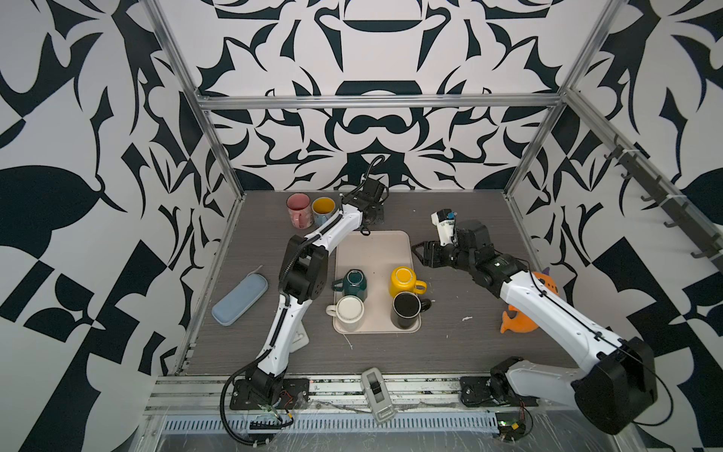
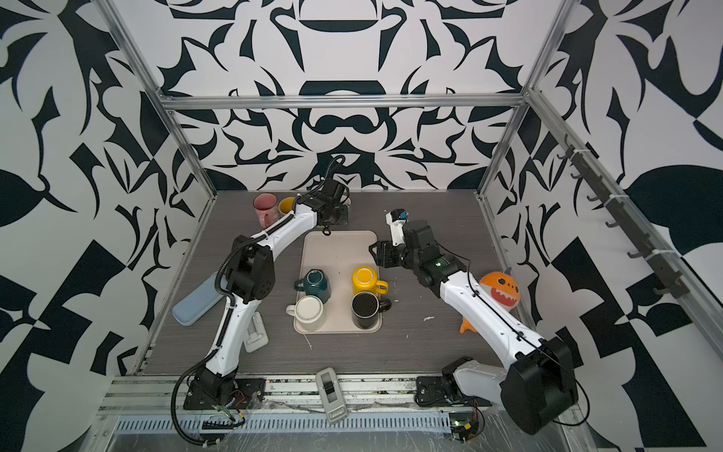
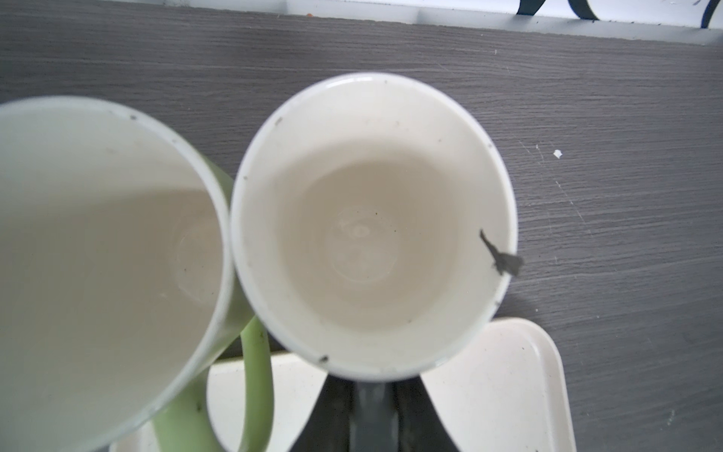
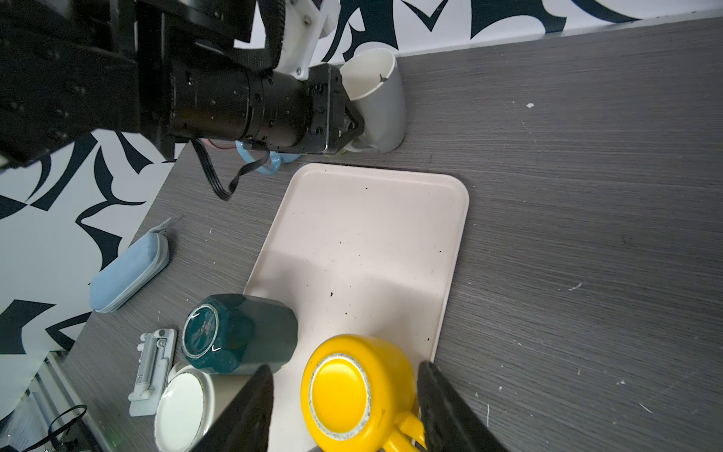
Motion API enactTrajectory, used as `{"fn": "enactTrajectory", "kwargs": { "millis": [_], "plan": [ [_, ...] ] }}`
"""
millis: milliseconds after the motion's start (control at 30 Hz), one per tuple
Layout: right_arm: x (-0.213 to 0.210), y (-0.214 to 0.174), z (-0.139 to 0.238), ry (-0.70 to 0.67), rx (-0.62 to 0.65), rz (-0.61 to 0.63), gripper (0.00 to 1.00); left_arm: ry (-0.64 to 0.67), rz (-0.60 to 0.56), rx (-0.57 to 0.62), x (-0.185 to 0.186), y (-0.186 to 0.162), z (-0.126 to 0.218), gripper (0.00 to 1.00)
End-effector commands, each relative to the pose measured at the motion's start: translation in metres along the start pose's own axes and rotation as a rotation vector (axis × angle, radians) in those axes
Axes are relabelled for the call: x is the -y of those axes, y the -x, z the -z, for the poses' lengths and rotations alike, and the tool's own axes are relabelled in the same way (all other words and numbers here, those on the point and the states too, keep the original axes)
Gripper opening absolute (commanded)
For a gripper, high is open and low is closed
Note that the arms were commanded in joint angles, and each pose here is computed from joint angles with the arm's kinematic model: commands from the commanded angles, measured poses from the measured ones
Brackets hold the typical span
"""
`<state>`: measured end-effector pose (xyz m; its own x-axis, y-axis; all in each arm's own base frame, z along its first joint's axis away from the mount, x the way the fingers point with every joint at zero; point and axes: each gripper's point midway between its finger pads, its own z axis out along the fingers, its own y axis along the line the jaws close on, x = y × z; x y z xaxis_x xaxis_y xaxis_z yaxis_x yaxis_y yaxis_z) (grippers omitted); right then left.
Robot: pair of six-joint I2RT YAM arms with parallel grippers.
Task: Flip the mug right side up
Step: 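Set the white mug down beside the light green mug and open the left gripper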
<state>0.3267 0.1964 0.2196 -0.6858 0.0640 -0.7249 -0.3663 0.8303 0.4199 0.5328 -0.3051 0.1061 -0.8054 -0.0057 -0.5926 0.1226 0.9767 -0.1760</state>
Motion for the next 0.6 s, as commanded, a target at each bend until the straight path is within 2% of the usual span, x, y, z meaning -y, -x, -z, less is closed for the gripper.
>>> {"fn": "enactTrajectory", "kwargs": {
  "millis": [0,333,433,567],
  "plan": [
    [-0.005,0.011,0.001,0.022,0.039,0.004,0.62,0.018,0.014,0.000,-0.007,-0.001,-0.003,0.22],
    [-0.006,0.011,0.002,0.029,0.039,-0.001,0.62,0.008,0.017,-0.012,-0.006,-0.003,0.005,0.39],
    [-0.006,0.010,0.002,0.029,0.038,-0.006,0.62,-0.004,0.023,-0.005,-0.004,-0.001,0.015,0.44],
    [-0.007,0.010,0.002,0.034,0.036,-0.012,0.62,-0.033,0.026,0.025,0.002,0.008,0.037,0.46]
  ]
}}
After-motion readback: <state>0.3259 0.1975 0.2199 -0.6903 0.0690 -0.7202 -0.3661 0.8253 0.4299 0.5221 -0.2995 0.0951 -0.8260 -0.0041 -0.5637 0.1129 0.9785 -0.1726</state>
